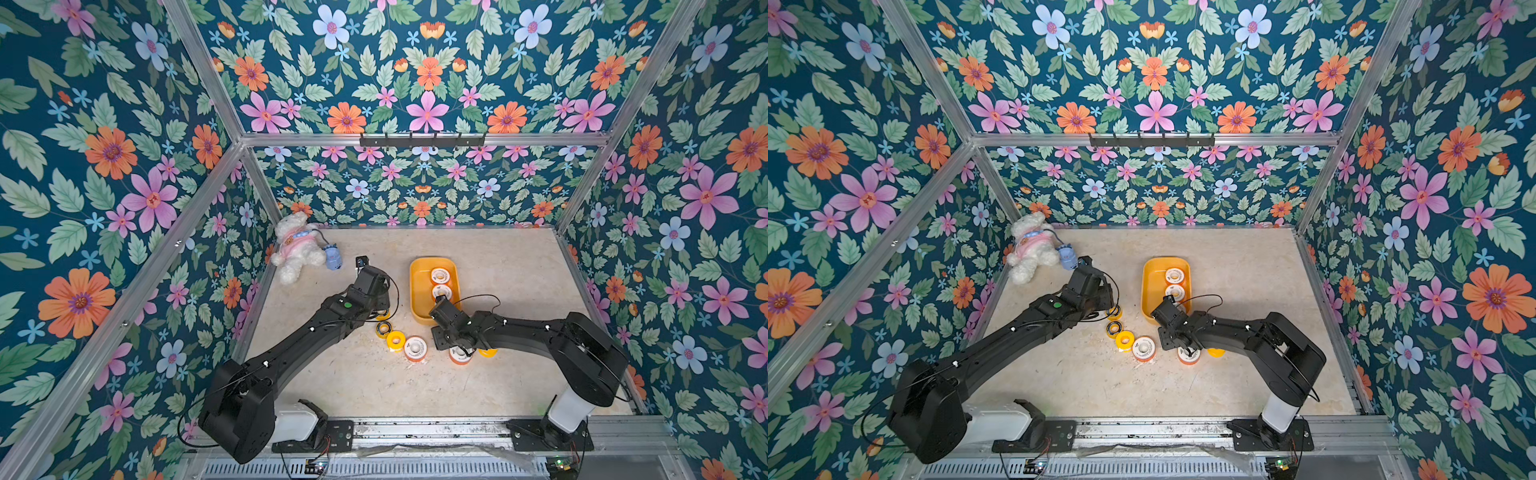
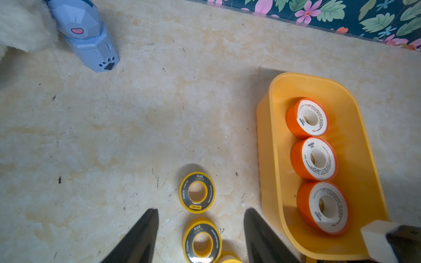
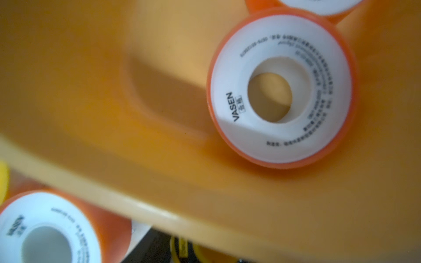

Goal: Put the sealing tape into the storage box
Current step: Pick up the sealing tape at the center of the board, then place the sealing tape in the storage box.

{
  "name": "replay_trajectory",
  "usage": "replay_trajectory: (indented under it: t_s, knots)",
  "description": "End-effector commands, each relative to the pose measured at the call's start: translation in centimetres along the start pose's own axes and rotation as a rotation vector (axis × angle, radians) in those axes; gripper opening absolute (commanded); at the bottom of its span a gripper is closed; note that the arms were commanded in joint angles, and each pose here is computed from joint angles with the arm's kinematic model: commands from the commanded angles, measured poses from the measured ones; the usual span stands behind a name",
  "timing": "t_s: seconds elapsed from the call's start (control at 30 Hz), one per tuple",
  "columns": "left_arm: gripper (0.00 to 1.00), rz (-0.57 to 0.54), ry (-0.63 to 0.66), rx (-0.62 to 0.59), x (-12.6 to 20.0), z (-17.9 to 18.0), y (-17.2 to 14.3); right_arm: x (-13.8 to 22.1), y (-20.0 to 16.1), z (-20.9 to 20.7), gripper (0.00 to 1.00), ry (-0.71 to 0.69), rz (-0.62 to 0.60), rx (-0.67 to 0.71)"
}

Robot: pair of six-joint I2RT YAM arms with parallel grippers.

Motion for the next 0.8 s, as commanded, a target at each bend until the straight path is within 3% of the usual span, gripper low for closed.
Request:
replay_trajectory:
  t_s: [0.0, 0.43, 0.77]
  knots:
    - [0.65, -0.018, 0.013, 0.009, 0.2, 0.2, 0.3, 0.6, 0.0, 0.7, 0.59, 0.055, 0.009, -0.003]
    - [0.66, -0.021, 0.011, 0.012, 0.3, 0.2, 0.4, 6.7, 2.8, 5.8, 0.59, 0.447, -0.081, 0.038]
    - [0.66, -0.023, -0.004, 0.016, 0.3, -0.1, 0.6, 8.5, 9.2, 6.3, 0.59, 0.573, -0.178, 0.001]
Point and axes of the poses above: each gripper's point midway between its finger pads, its own x axis back along the fingers, its own z axis along the line the jaws close on, y = z × x, the point moved 4 cm from there along x, back along the fingers, and after that the axes turned 4 degrees about -x, right-handed, at the moved point
